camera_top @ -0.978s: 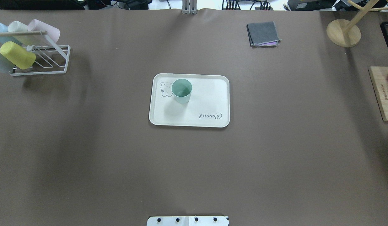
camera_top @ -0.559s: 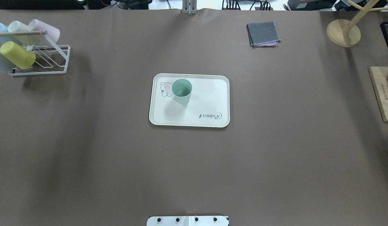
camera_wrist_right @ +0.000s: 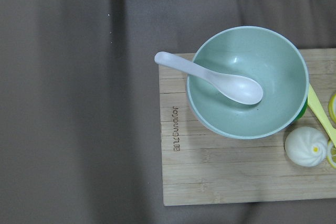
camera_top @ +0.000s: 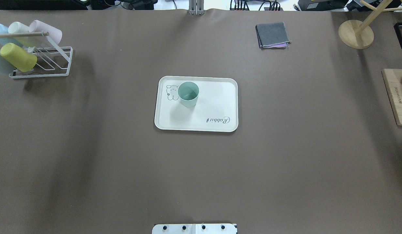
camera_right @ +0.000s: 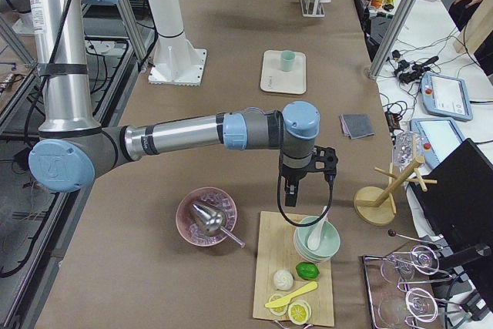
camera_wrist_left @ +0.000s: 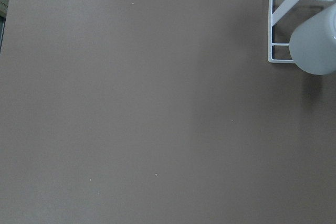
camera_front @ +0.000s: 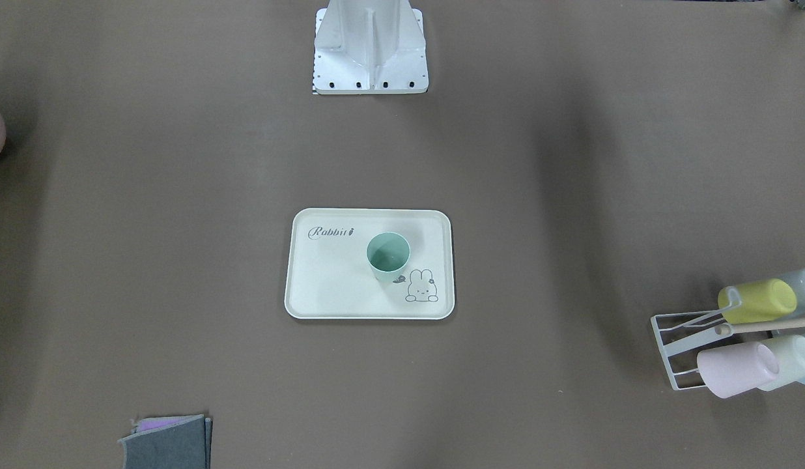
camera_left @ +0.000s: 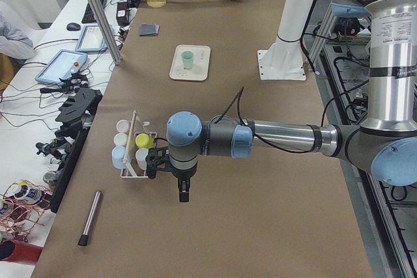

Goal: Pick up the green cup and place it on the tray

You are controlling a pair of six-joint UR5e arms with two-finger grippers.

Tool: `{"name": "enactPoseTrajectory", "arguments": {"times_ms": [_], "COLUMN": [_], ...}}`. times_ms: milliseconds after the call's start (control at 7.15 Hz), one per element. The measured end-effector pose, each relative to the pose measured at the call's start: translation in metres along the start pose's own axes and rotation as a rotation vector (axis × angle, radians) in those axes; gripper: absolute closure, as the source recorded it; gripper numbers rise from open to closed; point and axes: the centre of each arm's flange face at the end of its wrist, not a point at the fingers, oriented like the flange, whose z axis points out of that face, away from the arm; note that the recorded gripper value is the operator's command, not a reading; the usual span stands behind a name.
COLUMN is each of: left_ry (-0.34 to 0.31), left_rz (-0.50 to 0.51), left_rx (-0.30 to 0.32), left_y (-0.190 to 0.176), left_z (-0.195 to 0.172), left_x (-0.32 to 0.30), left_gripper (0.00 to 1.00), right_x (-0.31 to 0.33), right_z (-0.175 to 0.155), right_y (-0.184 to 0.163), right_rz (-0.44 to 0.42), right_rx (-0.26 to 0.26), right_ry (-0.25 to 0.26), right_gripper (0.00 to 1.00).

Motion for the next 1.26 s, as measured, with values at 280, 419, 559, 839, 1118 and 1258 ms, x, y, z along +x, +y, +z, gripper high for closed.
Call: {"name": "enactPoseTrajectory", "arguments": {"times_ms": [280, 419, 559, 839, 1118, 1258], "left_ry": [0.003, 0.004, 0.005, 0.006, 0.006, 0.005], "left_rz": [0.010, 0.013, 0.015, 0.019, 0.023, 0.024], "left_rx": [0.005, 0.005, 0.005, 0.003, 0.001, 0.001], "left_y": [0.0002, 0.0002, 0.0001, -0.0004, -0.0012, -0.0013], "left_z": [-0.0039, -0.0040, -0.0043, -0.0031, -0.0020, -0.0020], "left_x": [0.0064, 0.0081, 0.0090, 0.0110, 0.0128, 0.0130], "left_gripper": [0.03, 0.03, 0.03, 0.03, 0.03, 0.03], "right_x": [0.0001, -0.0001, -0.0002, -0.0002, -0.0004, -0.0001], "right_z": [-0.0003, -0.0007, -0.0008, -0.0009, -0.0010, -0.0008], "right_y": [-0.0004, -0.0006, -0.0005, -0.0005, -0.0007, -0.0007], "right_rz": [-0.001, -0.001, -0.002, -0.002, -0.002, -0.001], "right_rx": [0.001, 0.002, 0.002, 0.003, 0.003, 0.002], "right_ry": [0.005, 0.006, 0.006, 0.006, 0.006, 0.006], "right_gripper": [0.00, 0.00, 0.00, 0.00, 0.00, 0.00]}}
